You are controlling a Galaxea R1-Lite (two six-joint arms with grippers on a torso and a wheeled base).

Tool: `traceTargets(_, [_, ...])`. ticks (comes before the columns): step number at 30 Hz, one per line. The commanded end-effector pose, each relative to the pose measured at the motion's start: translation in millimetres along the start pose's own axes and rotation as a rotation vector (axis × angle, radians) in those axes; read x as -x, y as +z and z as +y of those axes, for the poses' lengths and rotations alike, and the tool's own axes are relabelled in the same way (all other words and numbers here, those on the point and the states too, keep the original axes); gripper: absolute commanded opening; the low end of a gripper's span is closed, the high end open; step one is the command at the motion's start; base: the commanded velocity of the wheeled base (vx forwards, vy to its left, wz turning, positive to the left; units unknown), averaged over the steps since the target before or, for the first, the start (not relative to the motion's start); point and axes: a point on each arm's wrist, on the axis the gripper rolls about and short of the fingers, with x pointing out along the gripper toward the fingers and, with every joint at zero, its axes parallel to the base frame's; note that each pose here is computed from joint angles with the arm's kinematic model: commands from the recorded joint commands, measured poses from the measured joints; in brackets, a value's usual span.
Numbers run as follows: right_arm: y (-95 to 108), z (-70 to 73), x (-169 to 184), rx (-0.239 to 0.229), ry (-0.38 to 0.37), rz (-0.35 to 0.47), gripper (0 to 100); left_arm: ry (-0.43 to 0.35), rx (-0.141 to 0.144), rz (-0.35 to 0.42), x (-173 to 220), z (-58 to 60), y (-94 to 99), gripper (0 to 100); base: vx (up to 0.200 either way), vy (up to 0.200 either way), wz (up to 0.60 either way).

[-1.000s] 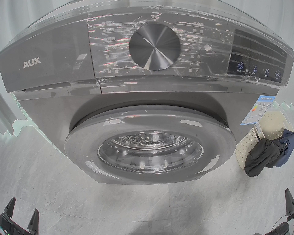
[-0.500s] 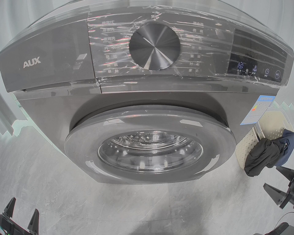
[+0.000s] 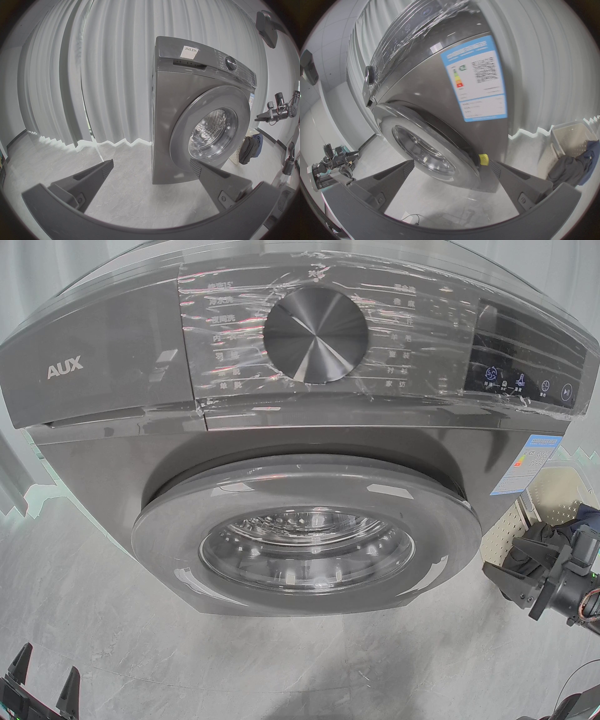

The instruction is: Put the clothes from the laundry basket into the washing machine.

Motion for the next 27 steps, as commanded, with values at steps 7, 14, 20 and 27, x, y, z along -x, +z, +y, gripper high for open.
traceTargets(7, [-6,4.7,-44,0.018,0.018,0.077,100,0.002,0.0,0.001,0,0.1,-4.8,100,0.0,0.0,0.0])
traceTargets(14, [3,5.6,-53,0.034,0.029,0.055,100,0.0,0.0,0.0,0,0.1,-4.8,100,0.0,0.0,0.0])
traceTargets(20, [-3,6.7,-58,0.034,0.047,0.087,100,0.0,0.0,0.0,0,0.1,-4.8,100,0.0,0.0,0.0])
traceTargets(27, [-16,11.9,-40,0.038,0.09,0.124,100,0.0,0.0,0.001,0,0.1,-4.8,100,0.0,0.0,0.0])
